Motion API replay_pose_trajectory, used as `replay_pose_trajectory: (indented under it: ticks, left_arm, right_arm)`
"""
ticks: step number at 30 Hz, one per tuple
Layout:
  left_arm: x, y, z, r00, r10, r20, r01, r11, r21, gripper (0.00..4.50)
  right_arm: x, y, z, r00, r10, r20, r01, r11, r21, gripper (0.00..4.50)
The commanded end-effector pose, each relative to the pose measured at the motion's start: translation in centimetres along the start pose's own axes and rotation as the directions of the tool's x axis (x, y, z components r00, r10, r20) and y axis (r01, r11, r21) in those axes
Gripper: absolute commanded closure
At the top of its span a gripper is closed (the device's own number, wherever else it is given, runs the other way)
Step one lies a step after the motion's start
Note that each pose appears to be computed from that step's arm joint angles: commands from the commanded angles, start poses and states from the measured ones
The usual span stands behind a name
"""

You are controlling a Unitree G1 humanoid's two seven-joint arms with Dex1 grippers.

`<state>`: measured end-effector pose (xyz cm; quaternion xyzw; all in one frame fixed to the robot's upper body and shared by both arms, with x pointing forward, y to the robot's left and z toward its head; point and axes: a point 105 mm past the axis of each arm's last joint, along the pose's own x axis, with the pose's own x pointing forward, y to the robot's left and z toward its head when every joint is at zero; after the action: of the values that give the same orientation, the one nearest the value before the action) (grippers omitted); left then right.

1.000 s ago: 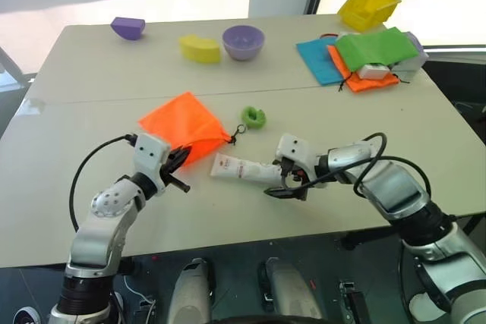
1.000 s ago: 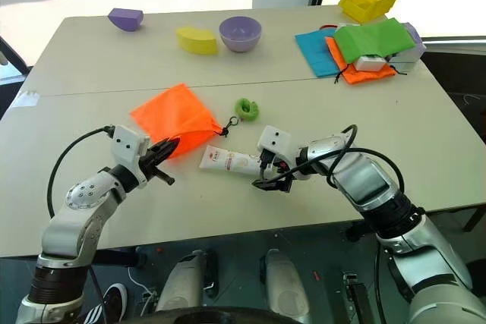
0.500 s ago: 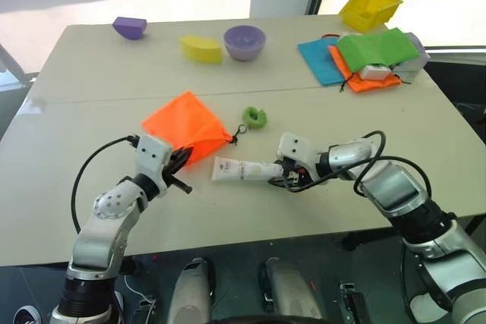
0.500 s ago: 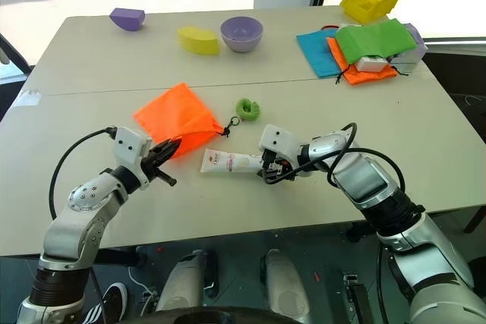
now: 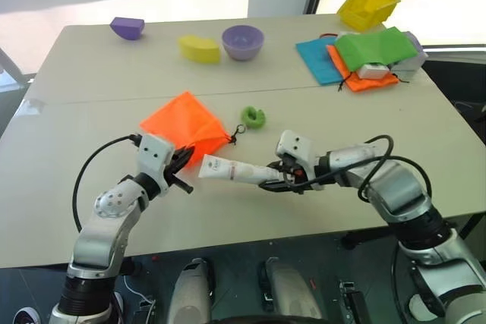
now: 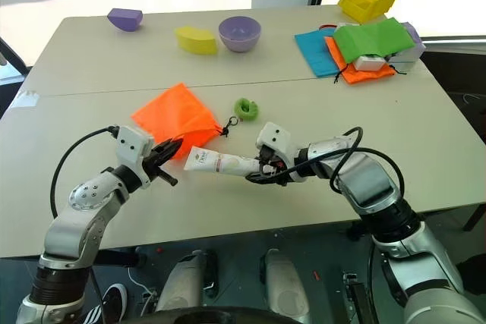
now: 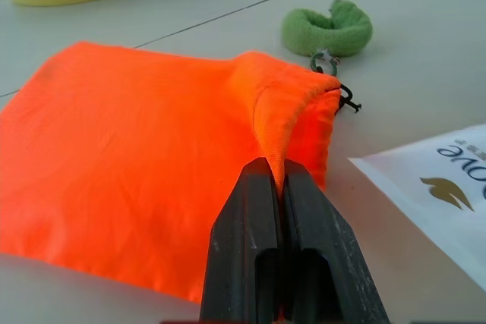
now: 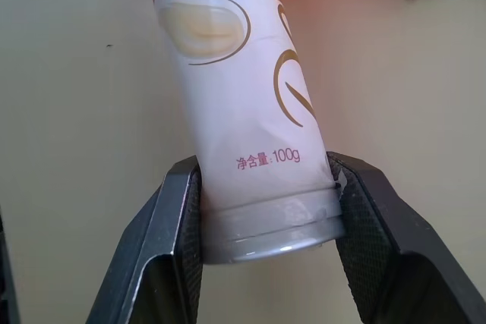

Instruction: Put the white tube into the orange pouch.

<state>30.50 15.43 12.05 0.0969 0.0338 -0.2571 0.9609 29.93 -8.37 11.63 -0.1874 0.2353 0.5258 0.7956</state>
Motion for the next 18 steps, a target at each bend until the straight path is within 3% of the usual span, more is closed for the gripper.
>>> replay_pose_trajectory:
  ticks: [1, 13, 18]
  left_arm:
    - [-0.1, -0.5, 1.9, 0.998, -0.024, 0.061, 0.02, 0.998, 0.051, 4.5]
    - [0.1, -0.9, 2.2, 0.997, -0.039, 0.064, 0.035, 0.997, 0.064, 4.5]
    - [0.2, -1.0, 2.2, 0.997, -0.04, 0.062, 0.036, 0.997, 0.067, 4.5]
  right_arm:
    - [-0.3, -1.1, 0.9, 0.997, -0.078, 0.021, 0.079, 0.995, -0.059, 2.7]
    - [1.3, -1.9, 2.6, 0.985, -0.155, 0.072, 0.159, 0.986, -0.045, 2.7]
    - [2.9, -0.9, 3.7, 0.984, -0.146, 0.1, 0.152, 0.987, -0.047, 2.7]
